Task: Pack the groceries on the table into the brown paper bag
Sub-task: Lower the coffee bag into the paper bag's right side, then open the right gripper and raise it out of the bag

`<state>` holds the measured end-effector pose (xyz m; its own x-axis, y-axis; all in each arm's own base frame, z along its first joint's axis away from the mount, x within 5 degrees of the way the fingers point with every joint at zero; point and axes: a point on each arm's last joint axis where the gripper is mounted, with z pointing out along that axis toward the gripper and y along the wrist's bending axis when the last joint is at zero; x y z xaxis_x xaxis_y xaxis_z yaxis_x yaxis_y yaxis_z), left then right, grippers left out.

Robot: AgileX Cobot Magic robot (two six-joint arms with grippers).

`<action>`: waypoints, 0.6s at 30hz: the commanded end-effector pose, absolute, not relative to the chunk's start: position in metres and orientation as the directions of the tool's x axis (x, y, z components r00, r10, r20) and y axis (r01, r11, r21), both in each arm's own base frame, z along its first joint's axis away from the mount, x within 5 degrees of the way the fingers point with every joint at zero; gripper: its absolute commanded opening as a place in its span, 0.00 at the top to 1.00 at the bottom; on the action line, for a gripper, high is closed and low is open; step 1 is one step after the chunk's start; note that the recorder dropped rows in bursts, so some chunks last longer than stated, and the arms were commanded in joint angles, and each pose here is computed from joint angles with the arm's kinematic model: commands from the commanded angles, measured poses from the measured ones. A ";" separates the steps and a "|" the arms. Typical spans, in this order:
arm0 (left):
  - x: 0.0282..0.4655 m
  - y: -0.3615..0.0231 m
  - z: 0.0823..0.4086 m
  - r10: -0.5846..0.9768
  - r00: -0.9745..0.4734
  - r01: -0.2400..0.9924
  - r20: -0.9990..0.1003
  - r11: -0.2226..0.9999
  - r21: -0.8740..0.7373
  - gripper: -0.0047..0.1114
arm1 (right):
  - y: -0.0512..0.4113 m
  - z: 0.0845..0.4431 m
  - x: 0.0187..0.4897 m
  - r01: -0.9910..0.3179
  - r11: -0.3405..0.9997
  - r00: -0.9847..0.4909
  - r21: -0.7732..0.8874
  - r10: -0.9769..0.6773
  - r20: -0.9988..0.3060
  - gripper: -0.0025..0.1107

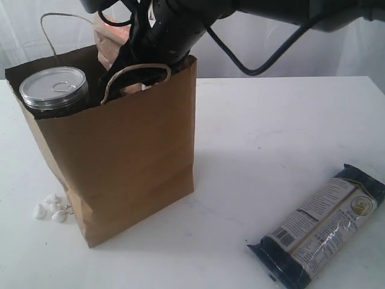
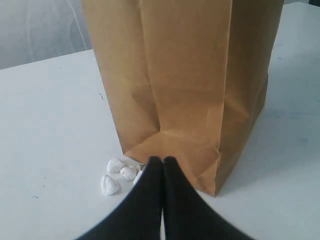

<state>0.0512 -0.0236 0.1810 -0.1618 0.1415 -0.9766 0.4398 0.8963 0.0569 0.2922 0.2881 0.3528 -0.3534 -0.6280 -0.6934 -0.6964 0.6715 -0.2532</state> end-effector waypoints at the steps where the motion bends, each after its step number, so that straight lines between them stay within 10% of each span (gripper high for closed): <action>1: 0.051 -0.024 0.180 0.141 -0.165 0.443 -0.976 0.895 0.054 0.96 | 0.279 0.360 0.288 -0.697 0.667 -0.362 -0.263 -0.644 -0.674 0.66; 6: 0.051 -0.024 0.180 0.141 -0.165 0.443 -0.976 0.895 0.054 0.96 | 0.275 0.369 0.284 -0.685 0.685 -0.368 -0.247 -0.618 -0.694 0.30; 18: 0.051 -0.024 0.180 0.141 -0.165 0.443 -0.976 0.895 0.054 0.96 | 0.271 0.377 0.280 -0.680 0.692 -0.364 -0.244 -0.607 -0.707 0.32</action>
<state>0.0512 -0.0236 0.1810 -0.1618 0.1415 -0.9766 0.4398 0.8963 0.0569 0.2817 0.2761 0.3699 -0.3677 -0.6207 -0.6925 -0.6883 0.6824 -0.2462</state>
